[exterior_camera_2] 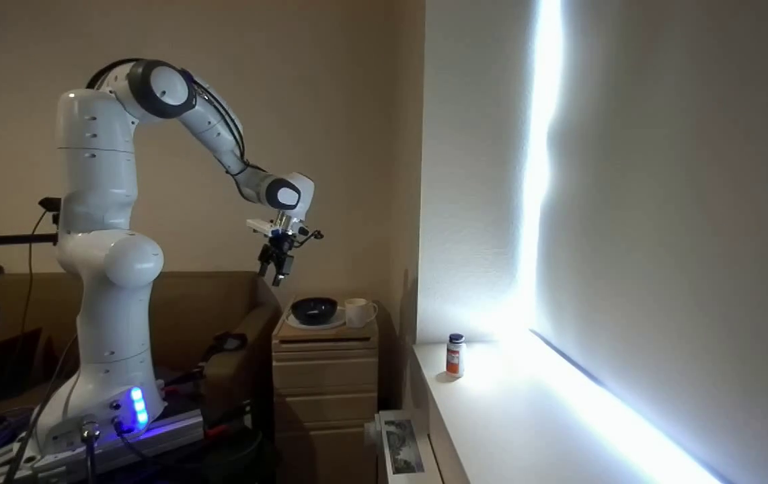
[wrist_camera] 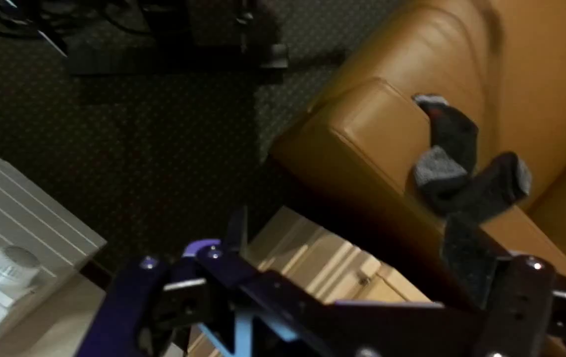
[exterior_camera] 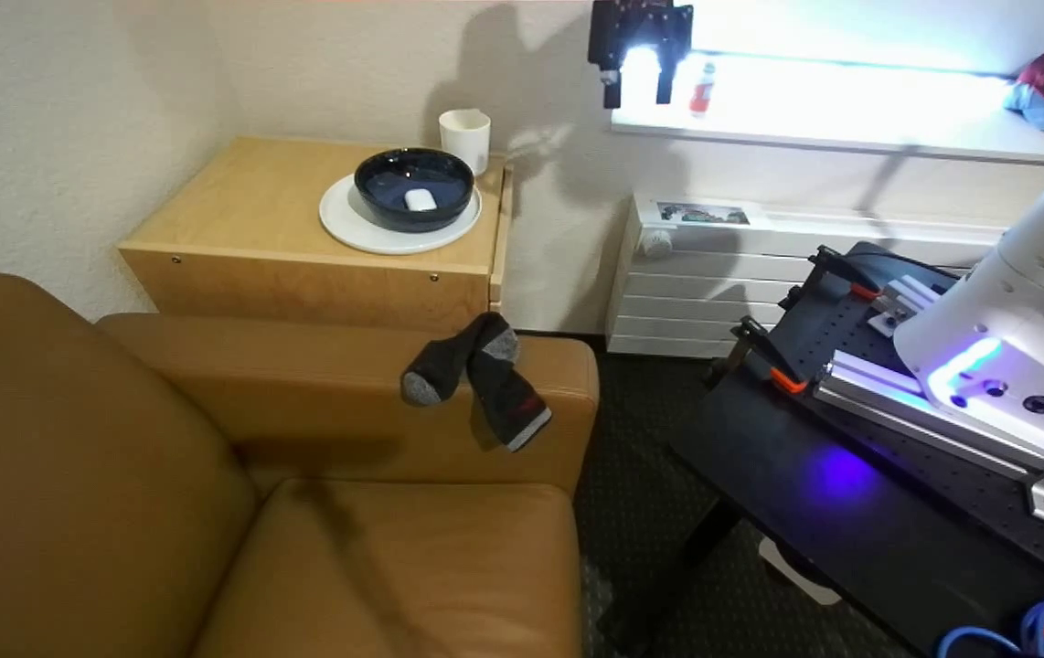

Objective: Move the airpod case from the bowl to the windowsill then put the lemon in the bowl

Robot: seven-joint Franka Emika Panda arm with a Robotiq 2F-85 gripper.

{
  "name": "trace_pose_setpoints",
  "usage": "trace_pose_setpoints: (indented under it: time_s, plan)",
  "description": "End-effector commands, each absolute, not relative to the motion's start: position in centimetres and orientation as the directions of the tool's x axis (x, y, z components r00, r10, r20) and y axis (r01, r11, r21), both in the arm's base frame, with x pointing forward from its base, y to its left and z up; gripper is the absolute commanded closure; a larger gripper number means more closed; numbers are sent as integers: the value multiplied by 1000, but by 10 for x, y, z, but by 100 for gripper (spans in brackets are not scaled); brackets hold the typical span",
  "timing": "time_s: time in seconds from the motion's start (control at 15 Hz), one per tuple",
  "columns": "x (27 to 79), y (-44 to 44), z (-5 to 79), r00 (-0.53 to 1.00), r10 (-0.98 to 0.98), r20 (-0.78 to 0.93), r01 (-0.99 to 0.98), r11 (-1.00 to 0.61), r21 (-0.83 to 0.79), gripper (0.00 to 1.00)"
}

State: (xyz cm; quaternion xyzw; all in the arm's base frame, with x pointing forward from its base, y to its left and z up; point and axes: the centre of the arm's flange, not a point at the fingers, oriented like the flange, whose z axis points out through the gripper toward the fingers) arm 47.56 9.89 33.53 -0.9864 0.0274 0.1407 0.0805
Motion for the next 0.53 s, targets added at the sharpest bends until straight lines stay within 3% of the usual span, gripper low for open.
trace_pose_setpoints:
  time_s: [0.0,0.2,0.47]
  plan:
    - [530,165,307,988,-116,-101,-134,-970,-201,0]
    - [563,215,294,981,-168,94,-153,-976,-153,0]
    - [546,230,294,981,-175,86,-157,-970,-187,0]
